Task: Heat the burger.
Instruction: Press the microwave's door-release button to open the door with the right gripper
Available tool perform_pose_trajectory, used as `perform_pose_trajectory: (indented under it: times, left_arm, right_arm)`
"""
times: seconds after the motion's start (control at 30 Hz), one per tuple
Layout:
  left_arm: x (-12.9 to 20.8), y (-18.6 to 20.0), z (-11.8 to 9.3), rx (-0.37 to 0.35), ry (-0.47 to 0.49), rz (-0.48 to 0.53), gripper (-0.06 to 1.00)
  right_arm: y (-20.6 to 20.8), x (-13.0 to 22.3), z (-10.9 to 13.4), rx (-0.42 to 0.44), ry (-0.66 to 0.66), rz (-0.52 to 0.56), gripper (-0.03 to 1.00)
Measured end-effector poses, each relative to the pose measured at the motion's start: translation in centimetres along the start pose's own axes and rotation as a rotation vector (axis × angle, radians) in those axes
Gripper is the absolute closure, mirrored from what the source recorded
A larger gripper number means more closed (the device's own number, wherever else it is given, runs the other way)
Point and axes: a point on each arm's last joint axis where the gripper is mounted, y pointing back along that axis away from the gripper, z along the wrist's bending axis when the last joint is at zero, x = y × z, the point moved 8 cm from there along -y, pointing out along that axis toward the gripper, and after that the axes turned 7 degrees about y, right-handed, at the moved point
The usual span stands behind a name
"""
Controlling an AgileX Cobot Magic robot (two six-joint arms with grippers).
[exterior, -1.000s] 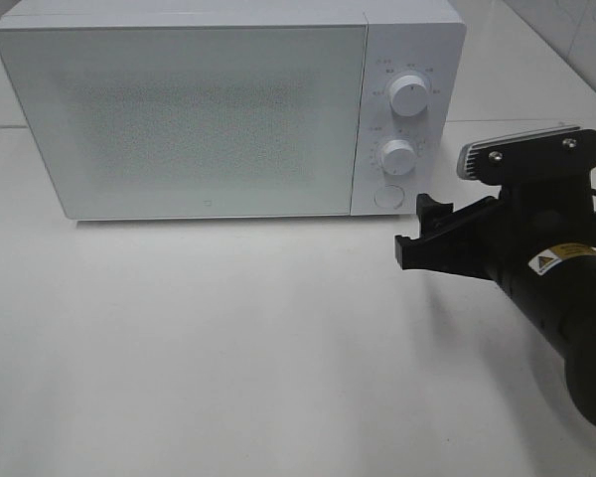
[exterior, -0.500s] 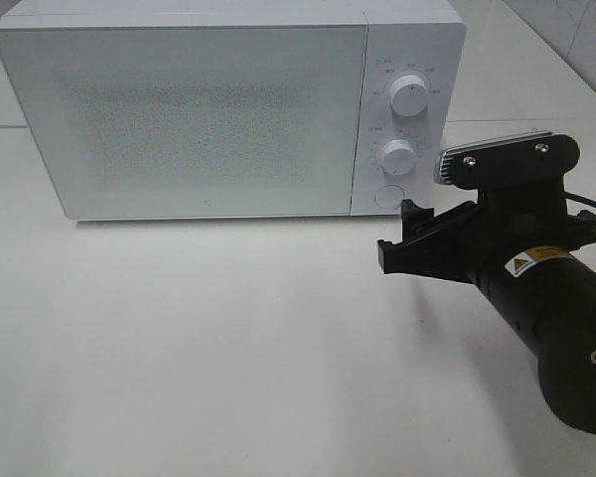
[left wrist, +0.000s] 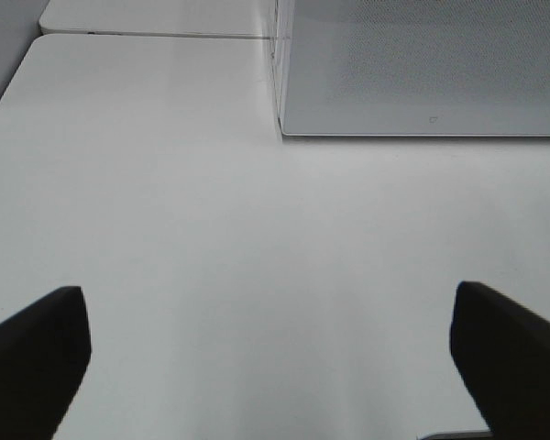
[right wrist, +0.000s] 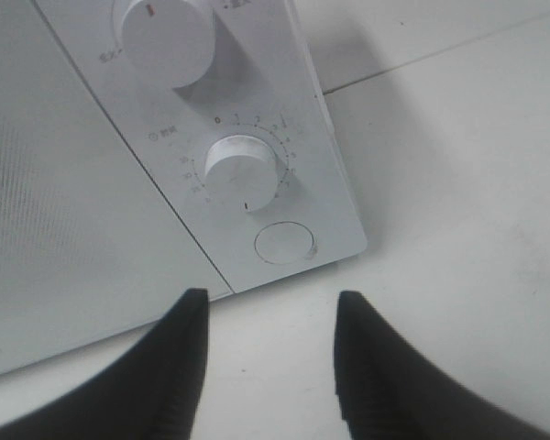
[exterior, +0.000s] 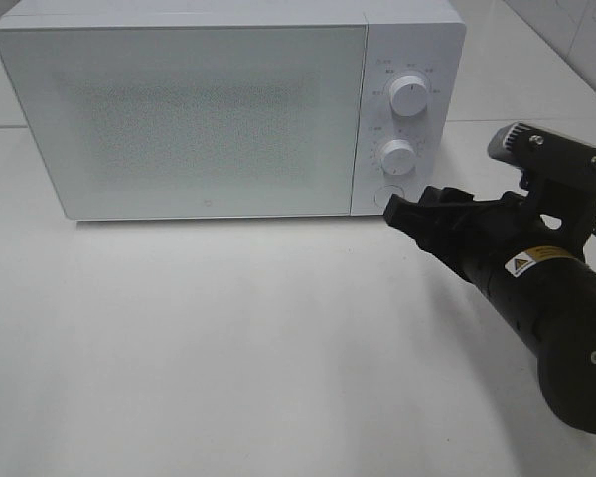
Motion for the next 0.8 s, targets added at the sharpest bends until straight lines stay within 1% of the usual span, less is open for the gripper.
perform_pose_trajectory:
  times: [0.03, 0.07, 0.13, 0.17, 0.2, 0.23, 0.27, 0.3, 0.33, 0.37, 0.4, 0.43, 0.47, 0.5, 0.53, 0.6, 0.63, 0.67, 0.8]
  left_arm:
    - [0.0, 0.0, 0.0, 0.000, 0.000, 0.000, -0.04]
    - [0.0, 0.0, 0.0, 0.000, 0.000, 0.000, -0.04]
    - [0.0, 0.0, 0.0, 0.000, 0.000, 0.000, -0.04]
    - [0.0, 0.0, 0.0, 0.000, 0.000, 0.000, -0.04]
    - [0.0, 0.0, 0.0, 0.000, 0.000, 0.000, -0.04]
    - [0.0, 0.0, 0.0, 0.000, 0.000, 0.000, -0.04]
    - [0.0, 0.0, 0.0, 0.000, 0.000, 0.000, -0.04]
    - [0.0, 0.0, 0.0, 0.000, 0.000, 0.000, -0.04]
    - [0.0, 0.0, 0.0, 0.000, 0.000, 0.000, -0.04]
    - [0.0, 0.0, 0.0, 0.000, 0.000, 0.000, -0.04]
    - [0.0, 0.0, 0.0, 0.000, 0.000, 0.000, -0.04]
    - [0.0, 0.0, 0.0, 0.000, 0.000, 0.000, -0.04]
    - [0.0, 0.0, 0.0, 0.000, 0.000, 0.000, -0.04]
    - [0.0, 0.0, 0.0, 0.000, 0.000, 0.000, -0.04]
    - [0.0, 0.0, 0.0, 0.000, 0.000, 0.000, -0.04]
    - [0.0, 0.0, 0.0, 0.000, 0.000, 0.000, -0.04]
    - [0.0, 0.0, 0.0, 0.000, 0.000, 0.000, -0.04]
    - [0.0, 0.0, 0.0, 0.000, 0.000, 0.000, -0.04]
    - [0.0, 0.0, 0.0, 0.000, 0.000, 0.000, -0.04]
  right_arm:
    - [0.0, 0.0, 0.0, 0.000, -0.067, 0.001, 0.55]
    - [0.0, 0.0, 0.0, 0.000, -0.067, 0.001, 0.55]
    - [0.0, 0.3, 0.0, 0.003, -0.303, 0.020, 0.69]
    - [0.0, 0.3, 0.0, 0.003, -0.303, 0.020, 0.69]
    - [0.0, 0.5, 0.0, 0.005, -0.365, 0.028, 0.73]
    - [0.0, 0.8, 0.0, 0.010, -0.472, 0.044, 0.77]
    - [0.0, 0.8, 0.0, 0.010, -0.472, 0.044, 0.77]
    - [0.0, 0.9, 0.0, 0.014, -0.529, 0.053, 0.79]
    - [0.0, 1.1, 0.0, 0.021, -0.636, 0.064, 0.83]
    - [0.0, 1.1, 0.0, 0.021, -0.636, 0.064, 0.83]
    - [0.0, 1.2, 0.0, 0.023, -0.676, 0.066, 0.84]
    - [0.0, 1.3, 0.0, 0.028, -0.772, 0.070, 0.88]
    - [0.0, 1.3, 0.0, 0.028, -0.772, 0.070, 0.88]
    - [0.1, 1.3, 0.0, 0.032, -0.847, 0.072, 0.92]
    - [0.1, 1.3, 0.0, 0.032, -0.847, 0.072, 0.92]
    - [0.1, 1.4, 0.0, 0.038, -0.935, 0.076, 0.94]
    - [0.1, 1.4, 0.0, 0.038, -0.935, 0.076, 0.94]
    - [0.1, 1.6, 0.0, 0.045, -0.975, 0.085, 0.94]
    - [0.1, 2.0, 0.0, 0.059, -1.022, 0.105, 0.94]
